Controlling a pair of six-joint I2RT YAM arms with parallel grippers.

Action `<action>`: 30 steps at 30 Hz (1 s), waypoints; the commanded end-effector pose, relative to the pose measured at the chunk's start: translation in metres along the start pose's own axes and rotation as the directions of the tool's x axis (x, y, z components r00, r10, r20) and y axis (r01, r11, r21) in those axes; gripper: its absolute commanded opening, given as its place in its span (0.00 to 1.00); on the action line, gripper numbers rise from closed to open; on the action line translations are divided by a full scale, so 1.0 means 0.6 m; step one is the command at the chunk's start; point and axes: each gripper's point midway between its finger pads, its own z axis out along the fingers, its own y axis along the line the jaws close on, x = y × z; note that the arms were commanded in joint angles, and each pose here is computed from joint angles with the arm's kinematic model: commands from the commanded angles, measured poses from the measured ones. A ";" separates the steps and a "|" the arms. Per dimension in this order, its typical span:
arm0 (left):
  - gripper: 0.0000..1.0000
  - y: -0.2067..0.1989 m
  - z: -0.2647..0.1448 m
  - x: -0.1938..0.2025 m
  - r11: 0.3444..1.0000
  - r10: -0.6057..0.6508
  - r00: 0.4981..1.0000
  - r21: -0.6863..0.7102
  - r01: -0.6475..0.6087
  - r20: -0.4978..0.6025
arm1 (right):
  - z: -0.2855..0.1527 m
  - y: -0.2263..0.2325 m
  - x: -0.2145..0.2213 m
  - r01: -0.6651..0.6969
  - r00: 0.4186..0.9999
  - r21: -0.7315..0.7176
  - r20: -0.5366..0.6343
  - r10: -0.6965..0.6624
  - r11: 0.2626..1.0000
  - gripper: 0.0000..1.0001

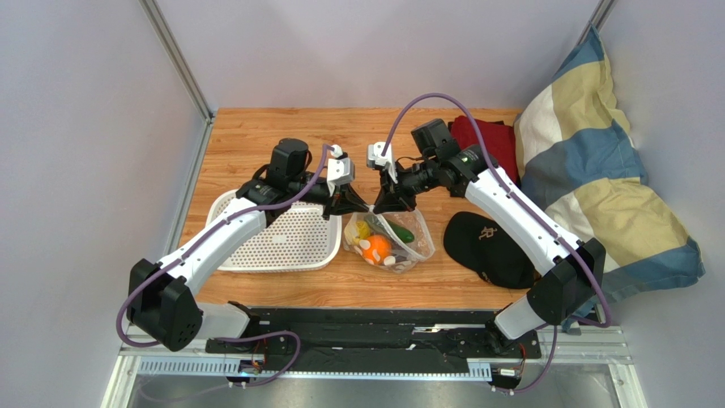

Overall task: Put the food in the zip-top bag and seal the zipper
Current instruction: Zip the zipper food storage bag at the center of the board.

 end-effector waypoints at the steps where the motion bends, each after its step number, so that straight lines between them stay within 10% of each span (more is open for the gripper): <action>1: 0.00 -0.001 -0.006 -0.041 0.999 0.041 0.997 0.000 -0.041 0.063 | -0.005 -0.005 -0.013 0.066 0.998 0.016 0.001 -0.066 0.998 0.00; 30: 0.00 0.107 -0.121 -0.047 0.922 -0.115 0.967 -0.338 0.188 0.226 | -0.122 -0.002 0.159 -0.065 0.960 0.110 -0.265 0.092 0.992 0.00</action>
